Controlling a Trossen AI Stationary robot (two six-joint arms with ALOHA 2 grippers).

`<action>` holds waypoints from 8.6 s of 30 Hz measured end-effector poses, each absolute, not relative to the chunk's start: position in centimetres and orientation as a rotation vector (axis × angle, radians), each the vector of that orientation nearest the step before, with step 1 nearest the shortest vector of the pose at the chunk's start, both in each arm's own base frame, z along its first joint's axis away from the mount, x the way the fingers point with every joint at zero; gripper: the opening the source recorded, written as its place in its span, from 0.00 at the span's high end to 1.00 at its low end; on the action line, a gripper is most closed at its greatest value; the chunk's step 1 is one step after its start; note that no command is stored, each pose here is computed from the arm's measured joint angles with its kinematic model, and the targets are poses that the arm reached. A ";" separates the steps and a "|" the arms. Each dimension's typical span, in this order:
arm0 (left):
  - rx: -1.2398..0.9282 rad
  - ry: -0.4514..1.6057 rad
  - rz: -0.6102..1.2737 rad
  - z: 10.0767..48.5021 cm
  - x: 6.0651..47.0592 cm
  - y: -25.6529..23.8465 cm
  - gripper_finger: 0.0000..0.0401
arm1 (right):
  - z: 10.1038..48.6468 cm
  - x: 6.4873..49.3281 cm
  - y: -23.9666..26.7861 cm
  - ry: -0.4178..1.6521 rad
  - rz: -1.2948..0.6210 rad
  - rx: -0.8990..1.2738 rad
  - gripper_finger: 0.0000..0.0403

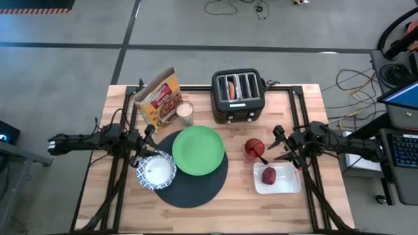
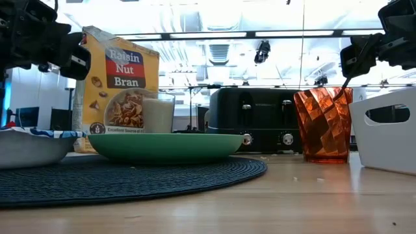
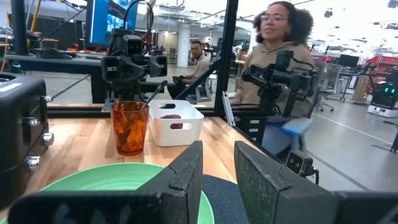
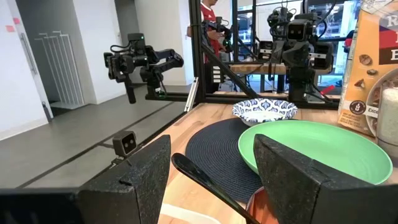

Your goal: Arrange a breakfast setting

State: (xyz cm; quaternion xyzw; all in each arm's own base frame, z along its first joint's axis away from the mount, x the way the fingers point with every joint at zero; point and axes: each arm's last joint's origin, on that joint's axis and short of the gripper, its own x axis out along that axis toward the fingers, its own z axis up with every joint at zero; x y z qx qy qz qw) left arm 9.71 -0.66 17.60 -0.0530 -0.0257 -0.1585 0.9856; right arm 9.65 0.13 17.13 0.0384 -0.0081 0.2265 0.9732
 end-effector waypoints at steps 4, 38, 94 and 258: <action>-0.106 -0.051 -0.318 17.6 9.7 -0.7 0.81 | 17.1 9.6 0.1 -0.016 0.457 0.078 0.46; -0.106 -0.051 -0.318 17.6 9.7 -0.7 0.81 | 17.3 7.3 -4.1 -0.113 -1.489 0.093 0.46; -0.082 -0.501 -0.357 21.8 8.4 -0.7 0.81 | 18.2 8.6 -3.5 -0.303 -0.920 0.327 0.46; -0.300 0.040 -0.054 36.3 23.4 -5.7 0.81 | 26.6 12.8 6.6 -0.060 -0.004 0.126 0.46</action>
